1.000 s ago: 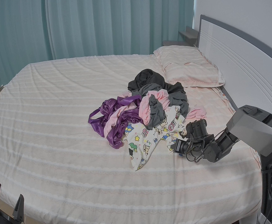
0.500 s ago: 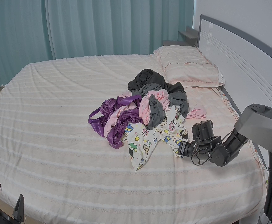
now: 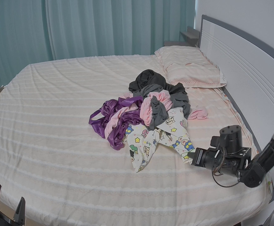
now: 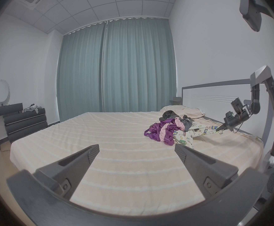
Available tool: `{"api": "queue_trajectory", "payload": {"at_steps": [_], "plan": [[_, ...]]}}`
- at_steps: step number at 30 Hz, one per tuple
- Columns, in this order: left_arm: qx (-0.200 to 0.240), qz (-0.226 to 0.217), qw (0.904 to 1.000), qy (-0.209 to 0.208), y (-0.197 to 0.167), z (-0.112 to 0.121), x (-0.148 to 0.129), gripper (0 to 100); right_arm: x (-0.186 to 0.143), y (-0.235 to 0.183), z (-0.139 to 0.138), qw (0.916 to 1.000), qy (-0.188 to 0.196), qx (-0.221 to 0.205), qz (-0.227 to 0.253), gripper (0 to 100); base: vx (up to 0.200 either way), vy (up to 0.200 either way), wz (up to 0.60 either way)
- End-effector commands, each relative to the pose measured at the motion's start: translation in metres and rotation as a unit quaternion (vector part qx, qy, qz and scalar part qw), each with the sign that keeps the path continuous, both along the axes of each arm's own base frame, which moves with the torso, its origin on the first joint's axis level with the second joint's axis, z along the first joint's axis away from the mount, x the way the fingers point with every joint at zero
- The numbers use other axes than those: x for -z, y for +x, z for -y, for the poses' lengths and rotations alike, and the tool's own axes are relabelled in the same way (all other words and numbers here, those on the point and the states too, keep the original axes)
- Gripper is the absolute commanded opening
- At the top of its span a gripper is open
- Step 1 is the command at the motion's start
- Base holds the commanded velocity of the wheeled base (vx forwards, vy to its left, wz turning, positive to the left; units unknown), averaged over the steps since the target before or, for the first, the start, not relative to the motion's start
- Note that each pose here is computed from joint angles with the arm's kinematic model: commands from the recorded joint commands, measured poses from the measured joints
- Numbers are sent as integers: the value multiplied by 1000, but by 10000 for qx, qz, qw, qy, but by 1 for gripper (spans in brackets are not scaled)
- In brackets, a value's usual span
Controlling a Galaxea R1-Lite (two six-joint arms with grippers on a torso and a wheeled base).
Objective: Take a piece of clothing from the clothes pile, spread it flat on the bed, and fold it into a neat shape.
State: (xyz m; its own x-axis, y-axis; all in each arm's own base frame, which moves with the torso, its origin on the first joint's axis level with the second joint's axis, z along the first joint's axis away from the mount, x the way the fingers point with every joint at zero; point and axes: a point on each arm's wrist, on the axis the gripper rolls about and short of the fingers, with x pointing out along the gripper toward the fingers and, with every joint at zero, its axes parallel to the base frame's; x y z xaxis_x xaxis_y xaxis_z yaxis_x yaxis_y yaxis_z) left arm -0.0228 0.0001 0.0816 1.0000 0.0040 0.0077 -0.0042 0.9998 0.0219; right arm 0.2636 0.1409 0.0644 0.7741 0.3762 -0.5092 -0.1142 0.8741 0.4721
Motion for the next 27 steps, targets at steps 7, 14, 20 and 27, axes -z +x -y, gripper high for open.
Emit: {"api": "queue_trajectory", "payload": {"at_steps": [7,14,20,27], "plan": [[368,-232,9989,183,4,0,3,100,-54,-90,15,9935,529,-697,733,0,0,0,0],[508,-206,9979,358,4,1,3,100,-74,-117,31,9863,780,-816,1202,0,0,0,0],[637,-179,9972,338,5,0,0,100,-78,-133,41,9842,805,-907,1293,0,0,0,0],[1556,986,9781,-972,22,5,-159,100,-72,-130,39,9845,838,-1108,1075,0,0,0,0]]}}
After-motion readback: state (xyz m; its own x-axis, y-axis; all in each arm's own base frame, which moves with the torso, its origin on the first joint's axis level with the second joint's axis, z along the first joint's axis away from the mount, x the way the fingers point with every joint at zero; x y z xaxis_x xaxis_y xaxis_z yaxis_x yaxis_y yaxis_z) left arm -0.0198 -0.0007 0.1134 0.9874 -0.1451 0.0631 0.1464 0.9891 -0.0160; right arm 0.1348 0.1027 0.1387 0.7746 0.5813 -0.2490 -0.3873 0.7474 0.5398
